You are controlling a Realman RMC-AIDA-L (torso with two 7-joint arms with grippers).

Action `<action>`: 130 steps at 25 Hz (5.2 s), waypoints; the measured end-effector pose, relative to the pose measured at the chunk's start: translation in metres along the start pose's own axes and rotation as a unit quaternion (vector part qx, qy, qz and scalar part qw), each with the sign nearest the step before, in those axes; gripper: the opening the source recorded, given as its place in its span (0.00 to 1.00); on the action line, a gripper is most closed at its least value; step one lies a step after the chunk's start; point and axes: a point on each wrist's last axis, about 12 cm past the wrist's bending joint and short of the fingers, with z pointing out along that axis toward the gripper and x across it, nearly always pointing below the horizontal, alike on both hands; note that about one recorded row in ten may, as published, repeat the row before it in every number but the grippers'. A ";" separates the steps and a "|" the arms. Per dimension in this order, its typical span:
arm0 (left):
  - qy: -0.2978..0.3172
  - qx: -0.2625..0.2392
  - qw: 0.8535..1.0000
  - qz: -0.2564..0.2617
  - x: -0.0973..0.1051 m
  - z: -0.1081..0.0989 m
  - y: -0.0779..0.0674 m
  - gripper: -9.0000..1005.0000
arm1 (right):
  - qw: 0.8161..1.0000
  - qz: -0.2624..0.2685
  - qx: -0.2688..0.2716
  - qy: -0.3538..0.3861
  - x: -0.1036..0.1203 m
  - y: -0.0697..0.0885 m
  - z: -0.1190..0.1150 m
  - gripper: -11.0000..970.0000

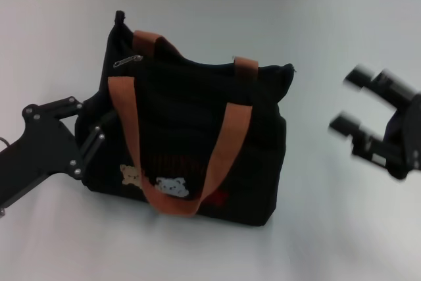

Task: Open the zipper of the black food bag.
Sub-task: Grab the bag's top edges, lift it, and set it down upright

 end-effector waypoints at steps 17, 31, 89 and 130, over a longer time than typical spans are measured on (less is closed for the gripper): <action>-0.095 0.050 0.988 0.113 -0.021 0.059 0.025 0.20 | 0.995 -0.006 -0.008 0.098 0.040 0.002 0.026 0.81; -0.182 0.110 0.945 0.247 -0.037 0.094 0.019 0.20 | 0.984 0.011 -0.057 0.170 0.048 -0.003 0.036 0.80; -0.090 -0.046 0.985 0.139 -0.015 0.044 0.019 0.01 | 0.999 -0.011 0.009 0.032 0.015 0.007 -0.004 0.80; 0.064 0.045 0.997 -0.011 0.020 0.059 0.010 0.59 | 0.999 -0.030 0.014 0.008 0.000 0.010 -0.022 0.80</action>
